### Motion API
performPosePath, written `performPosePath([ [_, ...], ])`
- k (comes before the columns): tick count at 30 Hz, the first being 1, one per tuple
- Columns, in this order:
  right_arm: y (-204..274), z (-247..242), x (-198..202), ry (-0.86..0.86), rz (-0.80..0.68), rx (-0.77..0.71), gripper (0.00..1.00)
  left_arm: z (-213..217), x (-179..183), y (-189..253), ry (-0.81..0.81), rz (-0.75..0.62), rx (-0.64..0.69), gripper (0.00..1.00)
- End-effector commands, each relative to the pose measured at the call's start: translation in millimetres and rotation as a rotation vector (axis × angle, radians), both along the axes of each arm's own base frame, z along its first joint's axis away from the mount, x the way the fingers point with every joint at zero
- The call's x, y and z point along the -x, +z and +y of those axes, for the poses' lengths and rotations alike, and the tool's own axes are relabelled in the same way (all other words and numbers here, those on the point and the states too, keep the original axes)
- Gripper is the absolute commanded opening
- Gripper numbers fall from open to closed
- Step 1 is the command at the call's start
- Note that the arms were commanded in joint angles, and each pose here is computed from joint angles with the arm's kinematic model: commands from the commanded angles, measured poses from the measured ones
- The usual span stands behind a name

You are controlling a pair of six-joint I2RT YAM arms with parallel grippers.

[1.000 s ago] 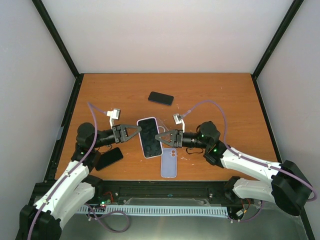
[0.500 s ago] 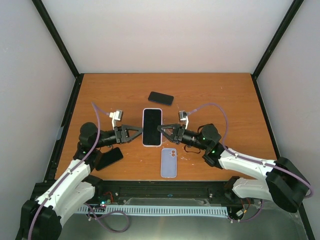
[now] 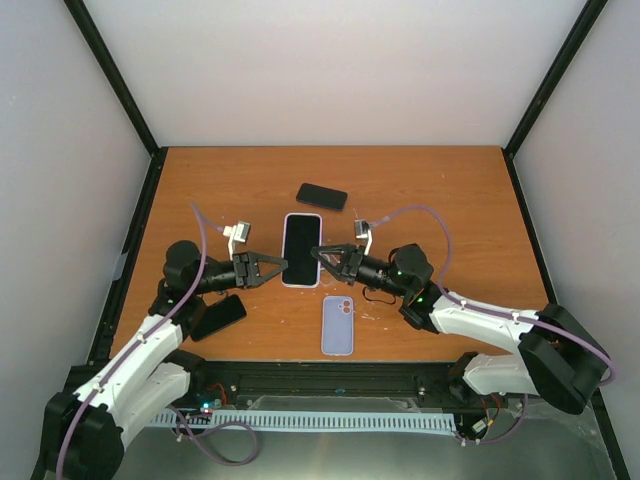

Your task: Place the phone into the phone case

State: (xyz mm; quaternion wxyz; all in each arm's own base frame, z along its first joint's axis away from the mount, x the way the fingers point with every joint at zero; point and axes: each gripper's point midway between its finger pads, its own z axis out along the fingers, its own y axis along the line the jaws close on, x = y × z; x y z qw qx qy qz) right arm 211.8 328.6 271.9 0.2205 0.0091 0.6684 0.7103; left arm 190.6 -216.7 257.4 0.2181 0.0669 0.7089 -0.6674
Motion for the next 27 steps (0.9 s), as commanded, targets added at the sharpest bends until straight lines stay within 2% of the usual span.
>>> performPosePath([
  [1, 35.9, -2.1, -3.1, -0.021, -0.082, -0.08, 0.16, -1.8, -4.7, 5.8, 0.002, -0.031, -0.037, 0.15],
  [3, 33.0, -1.2, -3.5, -0.021, -0.08, -0.062, 0.19, -2.2, -6.7, 4.9, 0.002, -0.032, -0.055, 0.07],
  [6, 28.5, -0.9, -2.8, -0.019, -0.077, -0.041, 0.22, -2.5, -9.2, 3.3, 0.005, -0.029, -0.073, 0.01],
  [11, 23.9, -3.2, -2.2, -0.027, -0.07, -0.018, 0.18, -2.3, -11.3, 3.0, 0.012, -0.026, -0.089, 0.01],
  [15, 30.1, -7.1, -3.1, -0.049, -0.079, -0.03, 0.15, -2.2, -11.4, 7.2, 0.015, -0.017, -0.08, 0.14],
  [18, 34.8, -12.0, -9.4, -0.099, -0.086, -0.043, 0.12, -2.3, -10.1, 7.8, 0.01, 0.012, -0.065, 0.32],
  [22, 42.9, -17.6, -18.3, -0.159, -0.086, -0.079, 0.13, -1.9, -6.6, 3.7, 0.008, 0.048, -0.045, 0.5],
  [27, 48.7, -20.7, -26.9, -0.207, -0.081, -0.101, 0.13, -0.7, -2.0, -1.8, 0.007, 0.086, -0.013, 0.48],
])
